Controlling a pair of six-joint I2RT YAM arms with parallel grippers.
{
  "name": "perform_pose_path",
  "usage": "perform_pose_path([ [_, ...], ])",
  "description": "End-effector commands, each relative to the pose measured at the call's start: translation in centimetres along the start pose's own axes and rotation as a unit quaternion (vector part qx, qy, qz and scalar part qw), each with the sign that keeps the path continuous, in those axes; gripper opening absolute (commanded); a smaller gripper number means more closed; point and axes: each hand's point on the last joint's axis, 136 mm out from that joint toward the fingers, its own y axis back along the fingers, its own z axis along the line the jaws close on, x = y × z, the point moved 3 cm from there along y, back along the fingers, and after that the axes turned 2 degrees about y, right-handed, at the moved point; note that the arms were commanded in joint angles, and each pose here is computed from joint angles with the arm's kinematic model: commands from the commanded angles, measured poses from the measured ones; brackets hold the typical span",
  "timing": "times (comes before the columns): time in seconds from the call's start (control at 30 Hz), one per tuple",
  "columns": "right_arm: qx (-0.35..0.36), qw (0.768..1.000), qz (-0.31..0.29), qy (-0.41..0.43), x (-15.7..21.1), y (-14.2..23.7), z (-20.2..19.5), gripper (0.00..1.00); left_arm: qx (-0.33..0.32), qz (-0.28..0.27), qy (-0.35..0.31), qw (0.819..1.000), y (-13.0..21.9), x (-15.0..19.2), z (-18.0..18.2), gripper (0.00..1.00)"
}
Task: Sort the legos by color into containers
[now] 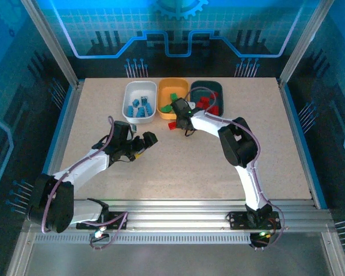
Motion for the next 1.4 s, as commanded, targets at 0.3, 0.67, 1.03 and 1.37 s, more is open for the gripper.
perform_pose_path([
  [0.3, -0.004, 1.0, 0.01, 0.02, 0.6, 1.0, -0.4, 0.35, 0.005, -0.006, -0.009, 1.0, 0.7, 0.1, -0.4, 0.99],
  [0.67, -0.032, 0.996, -0.074, 0.045, -0.8, 9.3, -1.2, 0.34, -0.036, 0.02, -0.008, 0.999, -1.3, -0.1, 0.1, 0.99],
  [1.03, -0.015, 0.999, -0.042, 0.014, -9.1, 4.1, -8.7, 0.36, -0.177, 0.058, -0.117, 0.975, -7.6, -2.3, -2.9, 0.98],
  [1.37, -0.037, 0.998, -0.041, -0.014, -11.3, 4.2, -10.8, 0.65, -0.251, 0.06, -0.153, 0.954, -13.1, -5.3, -4.4, 0.94],
])
